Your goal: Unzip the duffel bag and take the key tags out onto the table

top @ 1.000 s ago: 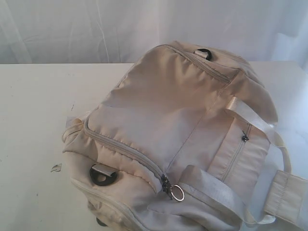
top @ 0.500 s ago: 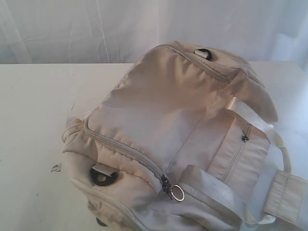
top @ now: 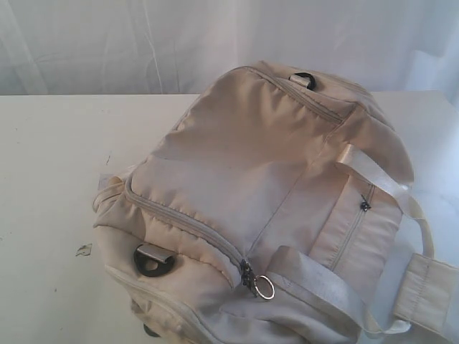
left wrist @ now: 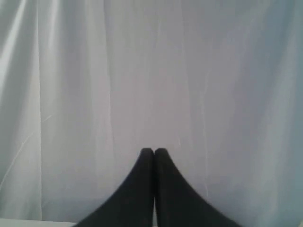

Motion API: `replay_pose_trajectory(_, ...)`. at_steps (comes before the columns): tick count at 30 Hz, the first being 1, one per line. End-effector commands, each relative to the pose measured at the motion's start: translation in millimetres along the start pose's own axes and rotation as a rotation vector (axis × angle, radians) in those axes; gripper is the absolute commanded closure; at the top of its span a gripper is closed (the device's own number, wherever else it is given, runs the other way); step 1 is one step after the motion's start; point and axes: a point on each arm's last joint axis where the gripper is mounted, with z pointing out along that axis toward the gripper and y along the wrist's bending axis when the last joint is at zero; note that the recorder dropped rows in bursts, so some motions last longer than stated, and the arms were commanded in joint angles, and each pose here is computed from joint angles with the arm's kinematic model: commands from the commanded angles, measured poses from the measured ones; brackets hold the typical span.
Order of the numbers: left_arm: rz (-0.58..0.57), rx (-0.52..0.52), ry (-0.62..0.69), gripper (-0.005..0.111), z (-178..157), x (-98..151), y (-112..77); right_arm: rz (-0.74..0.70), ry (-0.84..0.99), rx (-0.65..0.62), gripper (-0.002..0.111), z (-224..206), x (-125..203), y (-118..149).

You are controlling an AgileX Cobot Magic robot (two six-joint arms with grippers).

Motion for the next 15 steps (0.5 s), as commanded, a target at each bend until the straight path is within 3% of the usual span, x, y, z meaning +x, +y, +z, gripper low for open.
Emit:
replay_pose_trajectory(1,-0.115,0.012,-0.052,0.107,3.9,-20.1,-1.6,-0.002,-0.049,0.001,0.108,-0.4,-3.9,-0.1)
replay_pose_trajectory(3,-0.163,0.022,-0.033,0.107,7.8,-36.9,-3.6,-0.002,-0.069,0.002,0.108,-0.5,-5.7,-0.2)
replay_pose_trajectory(7,-0.173,0.035,0.165,0.107,17.8,-61.8,-9.1,-0.002,-0.212,0.009,0.108,-2.3,-18.6,-0.8)
replay_pose_trajectory(13,-0.114,0.060,0.704,0.107,27.4,-70.0,-17.3,0.088,-0.496,0.000,0.108,-11.2,-42.7,-2.0)
replay_pose_trajectory(15,-0.064,0.145,0.831,0.107,29.2,-68.1,-23.1,0.113,-0.541,-0.007,0.108,-13.3,-46.2,-2.2)
